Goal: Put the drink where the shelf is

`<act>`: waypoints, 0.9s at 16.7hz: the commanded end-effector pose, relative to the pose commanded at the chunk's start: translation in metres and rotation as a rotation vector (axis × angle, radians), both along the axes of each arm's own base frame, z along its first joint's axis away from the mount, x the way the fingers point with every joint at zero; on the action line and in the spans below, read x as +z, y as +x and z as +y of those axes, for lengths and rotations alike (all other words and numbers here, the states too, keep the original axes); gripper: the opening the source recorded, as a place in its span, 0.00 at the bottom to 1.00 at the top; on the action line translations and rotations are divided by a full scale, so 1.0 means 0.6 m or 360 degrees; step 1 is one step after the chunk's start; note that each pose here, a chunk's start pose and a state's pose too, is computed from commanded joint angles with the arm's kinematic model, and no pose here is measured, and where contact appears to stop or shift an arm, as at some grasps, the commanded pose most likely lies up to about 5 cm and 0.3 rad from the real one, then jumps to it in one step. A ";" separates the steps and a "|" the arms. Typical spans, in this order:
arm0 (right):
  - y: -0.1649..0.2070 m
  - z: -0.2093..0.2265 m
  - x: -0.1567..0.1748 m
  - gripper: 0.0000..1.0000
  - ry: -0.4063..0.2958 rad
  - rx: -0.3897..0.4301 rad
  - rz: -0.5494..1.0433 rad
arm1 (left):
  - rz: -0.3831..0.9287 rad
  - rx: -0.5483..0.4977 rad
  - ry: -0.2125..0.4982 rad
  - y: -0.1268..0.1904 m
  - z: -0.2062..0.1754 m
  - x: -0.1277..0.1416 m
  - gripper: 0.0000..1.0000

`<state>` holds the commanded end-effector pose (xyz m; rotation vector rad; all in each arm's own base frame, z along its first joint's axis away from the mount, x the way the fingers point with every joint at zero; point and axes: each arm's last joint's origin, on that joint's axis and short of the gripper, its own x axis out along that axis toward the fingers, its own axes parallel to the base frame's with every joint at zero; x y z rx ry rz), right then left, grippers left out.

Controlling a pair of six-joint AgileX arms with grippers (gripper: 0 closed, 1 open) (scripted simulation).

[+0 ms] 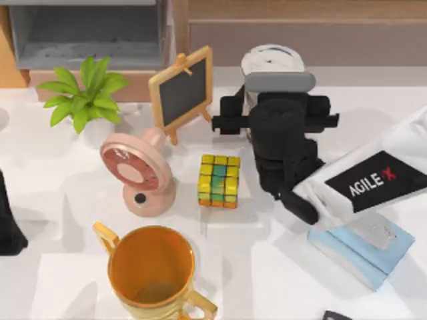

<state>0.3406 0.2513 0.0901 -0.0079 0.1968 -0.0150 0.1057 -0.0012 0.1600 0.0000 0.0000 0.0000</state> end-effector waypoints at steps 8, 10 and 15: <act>0.000 0.000 0.012 0.00 -0.0003 -0.0001 0.0006 | 0.0000 0.0000 0.0000 0.000 0.000 0.000 1.00; 0.006 0.004 0.039 0.00 0.0054 0.0012 -0.0061 | 0.0000 0.0000 0.0000 0.000 0.000 0.000 1.00; 0.024 0.002 0.142 0.00 0.0180 0.0096 -0.0231 | 0.0000 0.0000 0.0000 0.000 0.000 0.000 1.00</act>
